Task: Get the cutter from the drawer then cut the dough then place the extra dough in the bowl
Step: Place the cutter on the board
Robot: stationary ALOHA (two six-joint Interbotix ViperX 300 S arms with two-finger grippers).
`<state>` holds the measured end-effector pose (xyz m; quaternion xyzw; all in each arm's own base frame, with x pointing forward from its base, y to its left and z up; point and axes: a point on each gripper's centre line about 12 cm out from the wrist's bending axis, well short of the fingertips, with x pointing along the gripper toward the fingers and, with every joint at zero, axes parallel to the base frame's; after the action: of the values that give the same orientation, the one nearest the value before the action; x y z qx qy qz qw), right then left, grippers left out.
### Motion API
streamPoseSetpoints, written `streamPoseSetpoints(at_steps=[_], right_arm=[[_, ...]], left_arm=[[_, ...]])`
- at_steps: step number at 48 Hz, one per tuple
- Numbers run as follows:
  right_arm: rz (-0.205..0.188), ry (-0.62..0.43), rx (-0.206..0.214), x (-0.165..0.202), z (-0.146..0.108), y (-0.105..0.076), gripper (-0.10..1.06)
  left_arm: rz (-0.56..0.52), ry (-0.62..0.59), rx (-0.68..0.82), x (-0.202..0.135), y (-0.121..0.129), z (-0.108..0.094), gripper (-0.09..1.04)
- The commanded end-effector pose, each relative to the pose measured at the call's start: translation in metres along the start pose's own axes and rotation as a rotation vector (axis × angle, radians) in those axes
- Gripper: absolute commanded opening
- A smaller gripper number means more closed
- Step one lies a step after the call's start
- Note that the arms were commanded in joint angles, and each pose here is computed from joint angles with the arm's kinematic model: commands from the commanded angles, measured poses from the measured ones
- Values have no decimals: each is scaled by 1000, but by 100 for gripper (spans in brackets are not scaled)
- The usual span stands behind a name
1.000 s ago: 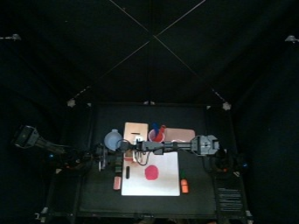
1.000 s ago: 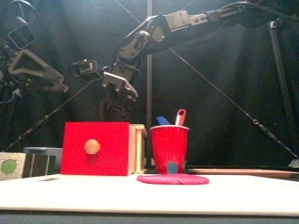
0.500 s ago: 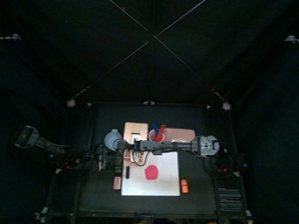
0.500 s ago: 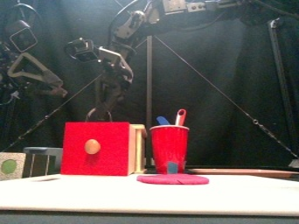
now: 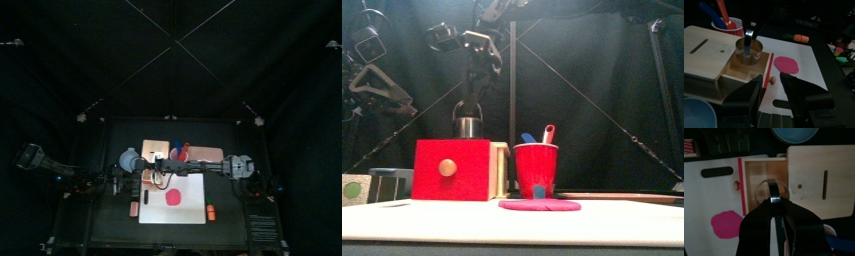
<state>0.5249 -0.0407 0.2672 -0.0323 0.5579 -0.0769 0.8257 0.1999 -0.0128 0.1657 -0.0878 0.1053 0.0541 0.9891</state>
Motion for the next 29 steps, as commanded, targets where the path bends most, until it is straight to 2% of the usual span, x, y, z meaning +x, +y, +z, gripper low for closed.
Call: streamPoseSetpoints(at_steps=[1, 7, 13, 15, 19, 22, 27, 29], right_arm=[[3, -82, -5, -61, 3, 3, 51], [9, -28, -26, -75, -12, 13, 51], [22, 15, -59, -85, -30, 31, 50], [23, 29, -49, -86, -36, 36, 50], [16, 61, 18, -86, -53, 41, 50], [10, 86, 52, -85, -67, 44, 50], [8, 120, 73, -83, -93, 50, 50], [15, 117, 63, -80, -104, 56, 50]], left_arm=[[8, -11, -5, 2, 1, 4, 74], [10, -13, -7, 2, 1, 4, 74], [11, -13, -7, 2, 1, 4, 74], [10, -13, -6, 2, 1, 4, 74], [9, -19, -6, 3, 0, 6, 74], [13, -23, -8, 4, 1, 8, 74], [20, -32, -10, 5, 2, 11, 74], [24, -35, -11, 6, 2, 12, 74]])
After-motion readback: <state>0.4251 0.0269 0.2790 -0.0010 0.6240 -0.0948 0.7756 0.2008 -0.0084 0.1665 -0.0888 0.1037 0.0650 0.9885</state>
